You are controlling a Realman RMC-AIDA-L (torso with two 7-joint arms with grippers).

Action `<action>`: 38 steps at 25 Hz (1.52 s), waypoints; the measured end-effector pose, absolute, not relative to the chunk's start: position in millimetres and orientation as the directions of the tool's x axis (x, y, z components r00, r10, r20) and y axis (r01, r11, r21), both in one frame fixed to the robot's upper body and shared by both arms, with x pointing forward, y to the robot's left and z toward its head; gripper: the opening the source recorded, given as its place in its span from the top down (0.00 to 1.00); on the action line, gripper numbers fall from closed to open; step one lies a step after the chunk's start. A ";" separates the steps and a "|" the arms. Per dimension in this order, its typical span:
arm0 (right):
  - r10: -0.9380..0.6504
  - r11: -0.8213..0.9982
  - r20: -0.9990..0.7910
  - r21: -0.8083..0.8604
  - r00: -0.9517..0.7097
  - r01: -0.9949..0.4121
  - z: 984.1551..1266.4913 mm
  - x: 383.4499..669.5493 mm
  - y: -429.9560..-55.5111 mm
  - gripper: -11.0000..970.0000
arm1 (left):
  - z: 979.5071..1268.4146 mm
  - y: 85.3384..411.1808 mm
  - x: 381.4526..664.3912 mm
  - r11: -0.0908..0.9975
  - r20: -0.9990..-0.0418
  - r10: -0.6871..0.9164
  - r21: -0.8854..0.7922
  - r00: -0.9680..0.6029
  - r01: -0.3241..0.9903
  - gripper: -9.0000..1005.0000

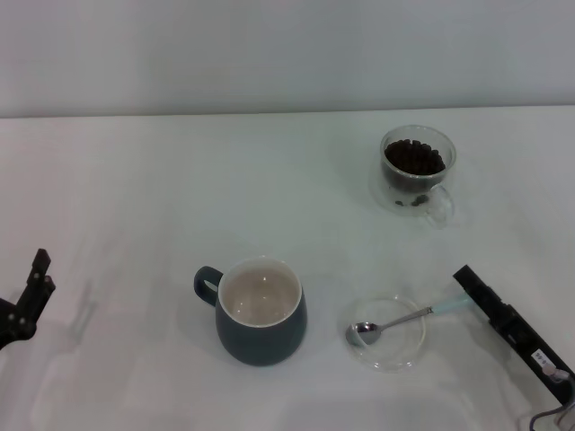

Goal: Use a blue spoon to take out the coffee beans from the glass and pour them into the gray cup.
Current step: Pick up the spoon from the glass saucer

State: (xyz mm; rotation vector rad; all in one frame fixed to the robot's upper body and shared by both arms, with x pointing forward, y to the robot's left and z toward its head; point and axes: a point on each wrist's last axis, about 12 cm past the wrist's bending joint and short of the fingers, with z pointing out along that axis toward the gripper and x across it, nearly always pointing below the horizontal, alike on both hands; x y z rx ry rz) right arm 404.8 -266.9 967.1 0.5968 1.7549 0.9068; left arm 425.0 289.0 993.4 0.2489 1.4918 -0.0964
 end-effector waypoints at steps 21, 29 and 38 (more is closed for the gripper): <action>0.781 0.495 -0.461 0.868 -0.422 -0.032 969.0 408.7 -255.8 0.37 | 994.2 293.9 427.7 0.972 -0.991 0.105 0.120 0.083 0.202 0.24; 0.797 0.466 -0.440 0.884 -0.414 -0.041 971.8 408.3 -258.3 0.70 | 993.4 296.7 426.2 0.972 -0.990 0.116 0.129 0.079 0.198 0.24; 0.792 0.447 -0.464 0.884 -0.397 -0.141 982.9 408.9 -266.7 0.84 | 993.9 296.5 427.3 0.971 -0.990 0.115 0.130 0.081 0.199 0.24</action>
